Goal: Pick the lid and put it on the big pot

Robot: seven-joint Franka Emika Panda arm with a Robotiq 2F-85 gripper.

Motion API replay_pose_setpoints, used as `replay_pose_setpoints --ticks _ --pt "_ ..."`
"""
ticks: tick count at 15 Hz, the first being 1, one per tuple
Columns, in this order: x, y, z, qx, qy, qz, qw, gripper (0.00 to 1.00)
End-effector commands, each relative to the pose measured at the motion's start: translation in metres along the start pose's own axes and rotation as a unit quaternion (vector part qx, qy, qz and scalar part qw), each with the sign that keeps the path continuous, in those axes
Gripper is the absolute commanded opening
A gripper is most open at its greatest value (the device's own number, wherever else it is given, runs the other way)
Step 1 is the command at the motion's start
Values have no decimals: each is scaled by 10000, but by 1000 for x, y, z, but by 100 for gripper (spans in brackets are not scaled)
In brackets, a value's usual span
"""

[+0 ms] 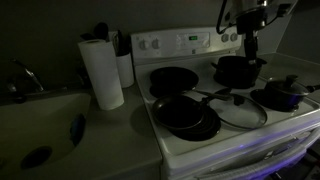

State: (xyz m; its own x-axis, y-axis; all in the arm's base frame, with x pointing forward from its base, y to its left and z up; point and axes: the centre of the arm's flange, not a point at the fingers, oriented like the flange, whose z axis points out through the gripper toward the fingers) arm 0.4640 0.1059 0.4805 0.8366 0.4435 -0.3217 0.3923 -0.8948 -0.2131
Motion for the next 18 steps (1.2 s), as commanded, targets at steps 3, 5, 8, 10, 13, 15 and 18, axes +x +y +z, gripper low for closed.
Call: replay_pose_setpoints --ticks 3,5,8,10,13,15,18 --pt "-51 15 21 -286 150 443 9985 62" --pt "-57 17 21 -441 438 637 9960 76" --pt "-56 13 20 -394 1037 1236 9861 97" --pt "-58 10 20 -376 1413 1643 9755 100" --pt "-70 6 33 -271 2007 2109 9563 100" --pt "-55 11 17 -265 1833 1966 9628 100" --pt "-64 8 27 -198 2037 2043 9573 100"
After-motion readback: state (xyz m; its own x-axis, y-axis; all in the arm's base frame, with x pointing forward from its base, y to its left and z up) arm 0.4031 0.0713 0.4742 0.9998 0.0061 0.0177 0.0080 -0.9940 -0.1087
